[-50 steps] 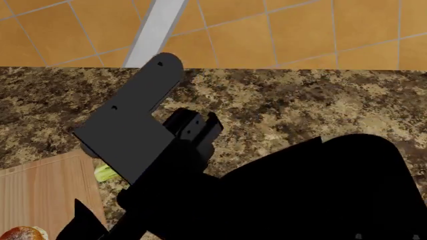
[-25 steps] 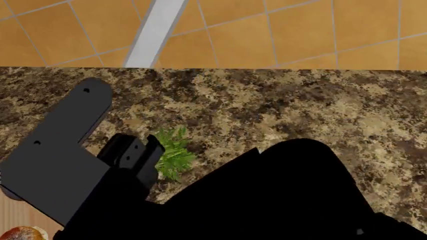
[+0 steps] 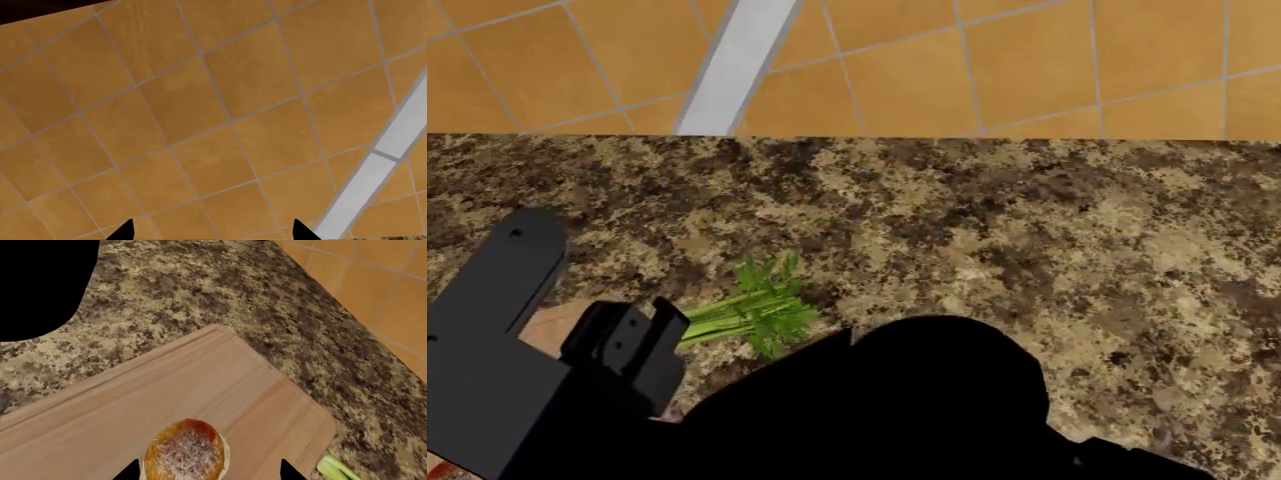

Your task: Clear the non-vegetable object off the cutting board and place the vegetables onto it.

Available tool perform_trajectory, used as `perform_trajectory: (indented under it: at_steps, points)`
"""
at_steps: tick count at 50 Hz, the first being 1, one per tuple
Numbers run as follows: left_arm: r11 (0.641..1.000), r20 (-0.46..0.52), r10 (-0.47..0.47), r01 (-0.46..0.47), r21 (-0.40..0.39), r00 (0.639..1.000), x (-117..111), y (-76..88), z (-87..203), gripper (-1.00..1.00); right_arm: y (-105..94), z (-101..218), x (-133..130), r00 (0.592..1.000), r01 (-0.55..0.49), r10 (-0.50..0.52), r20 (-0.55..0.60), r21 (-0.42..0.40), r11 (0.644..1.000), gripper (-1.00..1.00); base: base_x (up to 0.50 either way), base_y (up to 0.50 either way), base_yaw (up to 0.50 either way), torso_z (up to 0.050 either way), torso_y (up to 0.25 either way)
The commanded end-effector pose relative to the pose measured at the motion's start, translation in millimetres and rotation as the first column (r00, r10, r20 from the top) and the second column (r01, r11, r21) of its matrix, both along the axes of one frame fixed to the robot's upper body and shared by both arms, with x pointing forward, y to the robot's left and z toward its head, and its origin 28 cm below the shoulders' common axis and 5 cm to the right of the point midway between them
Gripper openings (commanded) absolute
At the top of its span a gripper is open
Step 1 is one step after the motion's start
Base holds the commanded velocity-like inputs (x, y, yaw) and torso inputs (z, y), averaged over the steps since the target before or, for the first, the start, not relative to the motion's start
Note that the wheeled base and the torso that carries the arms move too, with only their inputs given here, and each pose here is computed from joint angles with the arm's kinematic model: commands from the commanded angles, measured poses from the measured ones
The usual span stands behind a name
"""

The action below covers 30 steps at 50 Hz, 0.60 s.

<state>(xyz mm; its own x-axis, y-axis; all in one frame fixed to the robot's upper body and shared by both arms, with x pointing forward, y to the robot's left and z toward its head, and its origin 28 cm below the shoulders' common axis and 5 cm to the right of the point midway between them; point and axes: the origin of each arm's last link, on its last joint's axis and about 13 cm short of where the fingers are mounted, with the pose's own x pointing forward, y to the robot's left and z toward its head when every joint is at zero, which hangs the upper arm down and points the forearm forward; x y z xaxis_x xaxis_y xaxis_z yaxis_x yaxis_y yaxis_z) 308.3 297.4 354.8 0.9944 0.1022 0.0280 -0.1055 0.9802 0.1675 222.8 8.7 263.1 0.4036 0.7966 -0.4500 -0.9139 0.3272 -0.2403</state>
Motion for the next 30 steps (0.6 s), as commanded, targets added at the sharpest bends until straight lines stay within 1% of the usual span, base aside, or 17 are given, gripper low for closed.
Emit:
perform_trajectory:
  at_steps: [1,5,19,21,30]
  points:
    - [0.999,0.019,-0.041,0.041,-0.023,0.999,2.2,-0.7,0.2,1.00,12.8,-7.8,8.6,0.999,-0.047,0.047,0.020,-0.028,0.999,1.00,0.00,0.00,0.00,0.000,0.000]
    - [0.999,0.020,-0.041,0.041,-0.022,0.999,2.1,-0.7,1.2,1.00,16.3,-9.2,6.4,0.997,-0.082,0.082,-0.002,-0.032,0.996,1.00,0.00,0.00,0.00,0.000,0.000]
    - [0.999,0.023,-0.037,0.037,-0.019,0.999,-0.1,0.9,1.2,1.00,23.8,-19.6,11.2,0.994,-0.109,0.108,-0.036,-0.042,0.993,1.00,0.00,0.00,0.00,0.000,0.000]
    - [0.999,0.023,-0.036,0.037,-0.021,0.999,-0.5,1.1,1.0,1.00,23.7,-22.3,11.6,0.992,-0.114,0.111,-0.063,-0.037,0.993,1.00,0.00,0.00,0.00,0.000,0.000]
    - [0.999,0.024,-0.035,0.036,-0.023,0.999,-1.4,1.5,0.7,1.00,24.8,-30.4,10.4,0.991,-0.123,0.118,-0.070,-0.069,0.990,1.00,0.00,0.00,0.00,0.000,0.000]
